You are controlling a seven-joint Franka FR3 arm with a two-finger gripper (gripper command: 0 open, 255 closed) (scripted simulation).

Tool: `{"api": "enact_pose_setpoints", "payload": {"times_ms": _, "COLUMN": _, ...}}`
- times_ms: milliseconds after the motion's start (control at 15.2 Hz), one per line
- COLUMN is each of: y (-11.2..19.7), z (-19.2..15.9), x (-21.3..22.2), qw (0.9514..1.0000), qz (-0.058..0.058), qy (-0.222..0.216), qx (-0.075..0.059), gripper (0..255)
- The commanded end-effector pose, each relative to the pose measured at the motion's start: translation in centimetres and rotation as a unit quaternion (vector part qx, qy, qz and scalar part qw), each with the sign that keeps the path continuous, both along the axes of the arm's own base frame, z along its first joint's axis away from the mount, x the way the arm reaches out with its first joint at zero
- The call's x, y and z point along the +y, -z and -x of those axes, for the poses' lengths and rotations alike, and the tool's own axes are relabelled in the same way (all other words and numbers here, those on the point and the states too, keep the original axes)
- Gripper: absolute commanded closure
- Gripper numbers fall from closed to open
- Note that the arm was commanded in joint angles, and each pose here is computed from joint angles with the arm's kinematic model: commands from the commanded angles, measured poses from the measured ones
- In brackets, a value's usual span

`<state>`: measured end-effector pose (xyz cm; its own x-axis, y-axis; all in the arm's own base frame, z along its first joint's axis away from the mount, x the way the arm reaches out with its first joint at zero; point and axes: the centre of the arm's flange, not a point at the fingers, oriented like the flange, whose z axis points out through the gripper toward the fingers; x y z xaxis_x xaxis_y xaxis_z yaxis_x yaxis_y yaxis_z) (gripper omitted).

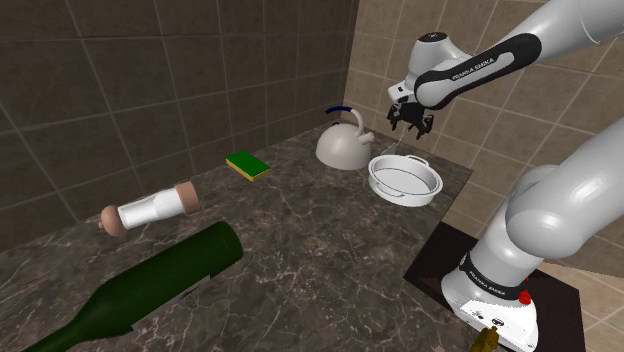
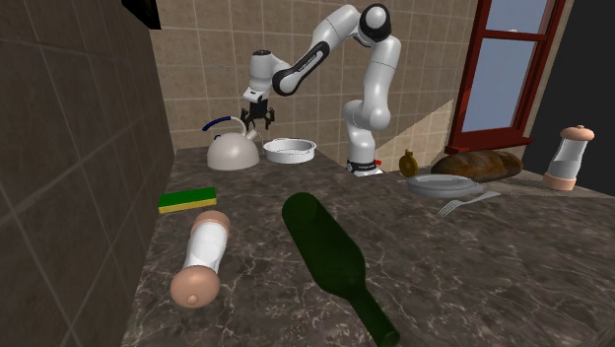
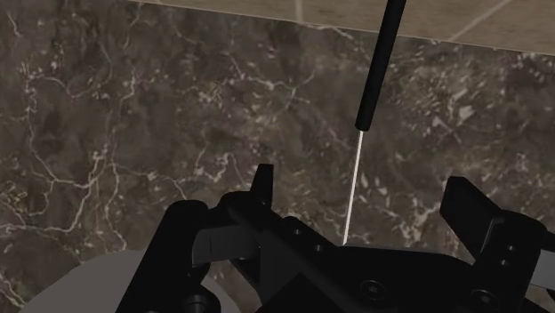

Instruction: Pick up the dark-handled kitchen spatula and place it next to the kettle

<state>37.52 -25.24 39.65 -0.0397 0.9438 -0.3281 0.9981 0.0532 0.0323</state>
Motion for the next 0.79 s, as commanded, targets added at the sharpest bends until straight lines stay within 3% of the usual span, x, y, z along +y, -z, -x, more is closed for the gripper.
{"api": "enact_pose_setpoints", "payload": {"times_ms": 0, "y": 0.0, "z": 0.0, "x": 0.0, "qw": 1.0000, "qz": 0.000, "qy": 0.000, "qx": 0.000, "gripper": 255}}
{"api": "enact_pose_setpoints", "payload": {"times_ms": 726, "y": -1.1, "z": 0.0, "x": 0.0, "qw": 1.0000, "qz": 0.000, "qy": 0.000, "qx": 0.000, "gripper": 255}}
